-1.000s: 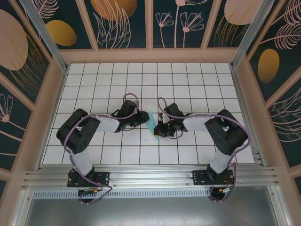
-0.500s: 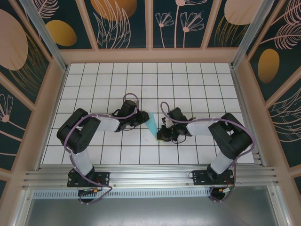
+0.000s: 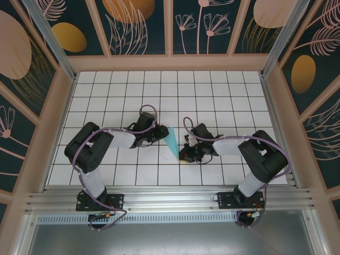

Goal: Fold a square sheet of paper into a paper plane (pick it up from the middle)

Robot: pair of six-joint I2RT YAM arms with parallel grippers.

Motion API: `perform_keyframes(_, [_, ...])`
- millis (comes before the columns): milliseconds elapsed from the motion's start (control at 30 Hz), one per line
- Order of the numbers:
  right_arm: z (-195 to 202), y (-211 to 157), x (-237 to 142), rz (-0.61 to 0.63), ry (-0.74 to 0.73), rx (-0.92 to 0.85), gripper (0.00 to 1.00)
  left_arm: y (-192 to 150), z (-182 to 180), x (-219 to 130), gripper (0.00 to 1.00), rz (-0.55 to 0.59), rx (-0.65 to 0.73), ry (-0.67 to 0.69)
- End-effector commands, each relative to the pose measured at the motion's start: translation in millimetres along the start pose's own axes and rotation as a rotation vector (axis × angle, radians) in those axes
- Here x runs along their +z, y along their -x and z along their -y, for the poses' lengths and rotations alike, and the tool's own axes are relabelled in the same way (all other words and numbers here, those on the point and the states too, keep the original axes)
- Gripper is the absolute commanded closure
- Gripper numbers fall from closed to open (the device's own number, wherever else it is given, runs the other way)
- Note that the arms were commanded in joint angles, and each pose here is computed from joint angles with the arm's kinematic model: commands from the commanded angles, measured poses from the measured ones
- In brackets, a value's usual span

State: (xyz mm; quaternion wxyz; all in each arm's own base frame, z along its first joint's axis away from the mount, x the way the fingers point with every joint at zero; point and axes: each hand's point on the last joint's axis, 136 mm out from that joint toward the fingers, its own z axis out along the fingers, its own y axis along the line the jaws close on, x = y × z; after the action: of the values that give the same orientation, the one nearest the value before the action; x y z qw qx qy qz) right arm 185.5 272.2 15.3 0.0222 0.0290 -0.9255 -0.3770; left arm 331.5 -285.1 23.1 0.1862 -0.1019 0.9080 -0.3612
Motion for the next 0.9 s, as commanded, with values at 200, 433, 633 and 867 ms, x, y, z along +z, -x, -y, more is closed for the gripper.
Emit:
perform_keyframes(200, [-27.5,25.0,-30.3,0.134,-0.014,-0.087,0.88,4.4,3.4,-14.2,0.54,0.029,0.028,0.023])
perform_keyframes(433, [-20.7,57.0,-53.7,0.302,-0.069,-0.094,0.72,21.4,6.4,-55.4,0.39,0.137,-0.008,0.115])
perform_keyframes(633, [-21.0,77.0,-67.7,0.415,-0.046,-0.092,0.62,10.3,7.3,-64.2,0.36,0.151,-0.042,0.194])
perform_keyframes(867, [-16.3,87.7,-82.9,0.531,-0.028,-0.067,0.51,-2.7,13.7,-45.5,0.32,0.132,-0.057,0.292])
